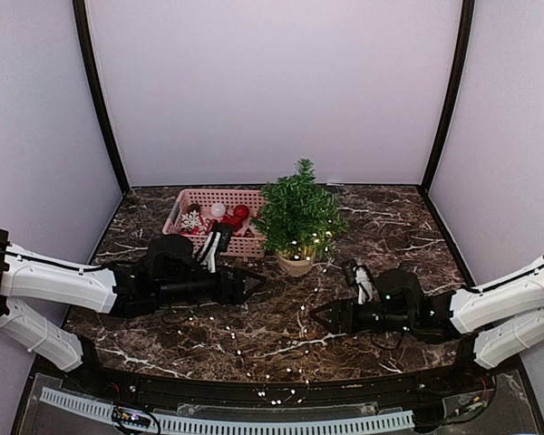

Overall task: Decorate the small christmas tree
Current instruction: Pick up the side of the string light at the center of the board, then wrap the side of the string light in the gap of the branches.

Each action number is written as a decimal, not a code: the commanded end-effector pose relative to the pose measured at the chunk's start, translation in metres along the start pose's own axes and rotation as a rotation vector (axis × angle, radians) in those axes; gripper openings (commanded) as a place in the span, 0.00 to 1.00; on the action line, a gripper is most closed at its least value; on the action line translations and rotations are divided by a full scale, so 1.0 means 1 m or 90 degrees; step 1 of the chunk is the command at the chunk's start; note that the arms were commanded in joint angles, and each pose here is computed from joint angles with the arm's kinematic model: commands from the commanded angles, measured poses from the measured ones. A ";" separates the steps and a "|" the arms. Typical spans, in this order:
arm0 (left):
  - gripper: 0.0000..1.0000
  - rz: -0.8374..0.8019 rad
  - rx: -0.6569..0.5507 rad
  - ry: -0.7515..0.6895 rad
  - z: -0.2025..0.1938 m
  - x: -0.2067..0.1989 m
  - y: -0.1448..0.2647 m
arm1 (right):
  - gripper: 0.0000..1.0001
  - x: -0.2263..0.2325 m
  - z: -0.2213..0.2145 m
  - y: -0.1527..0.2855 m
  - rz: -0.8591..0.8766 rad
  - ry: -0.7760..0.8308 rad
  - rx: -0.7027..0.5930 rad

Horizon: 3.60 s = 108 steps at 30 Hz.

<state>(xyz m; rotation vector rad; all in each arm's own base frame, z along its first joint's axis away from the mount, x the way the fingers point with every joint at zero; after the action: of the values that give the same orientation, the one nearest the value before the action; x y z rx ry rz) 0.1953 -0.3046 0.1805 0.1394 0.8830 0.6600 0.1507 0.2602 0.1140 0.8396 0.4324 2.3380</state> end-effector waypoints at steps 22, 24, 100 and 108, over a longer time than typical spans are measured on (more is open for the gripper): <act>0.82 -0.003 -0.041 0.049 0.026 -0.024 -0.040 | 0.43 0.050 -0.038 -0.025 0.121 -0.041 0.091; 0.83 -0.001 -0.039 0.052 0.026 -0.023 -0.041 | 0.38 0.050 -0.039 -0.026 0.119 -0.042 0.095; 0.06 0.039 -0.065 0.073 0.064 0.015 -0.060 | 0.00 -0.033 0.058 0.065 -0.209 -0.067 -0.021; 0.05 0.043 -0.065 0.062 0.070 0.023 -0.053 | 0.00 -0.029 0.039 0.061 -0.154 -0.077 0.008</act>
<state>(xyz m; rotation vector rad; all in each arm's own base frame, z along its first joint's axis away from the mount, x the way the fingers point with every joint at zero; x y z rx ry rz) 0.2858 -0.3298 0.1769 0.0615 0.9679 0.7987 0.1689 0.1893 0.1564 0.8361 0.5119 1.9874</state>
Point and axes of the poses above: each gripper's point midway between its finger pads, its own y axis back along the fingers, its own x axis along the line the jaws close on, z = x × y, the point moved 5 cm from there along y, back along the fingers, and after that the axes turned 11 degrees about y, right-handed, at the moved point
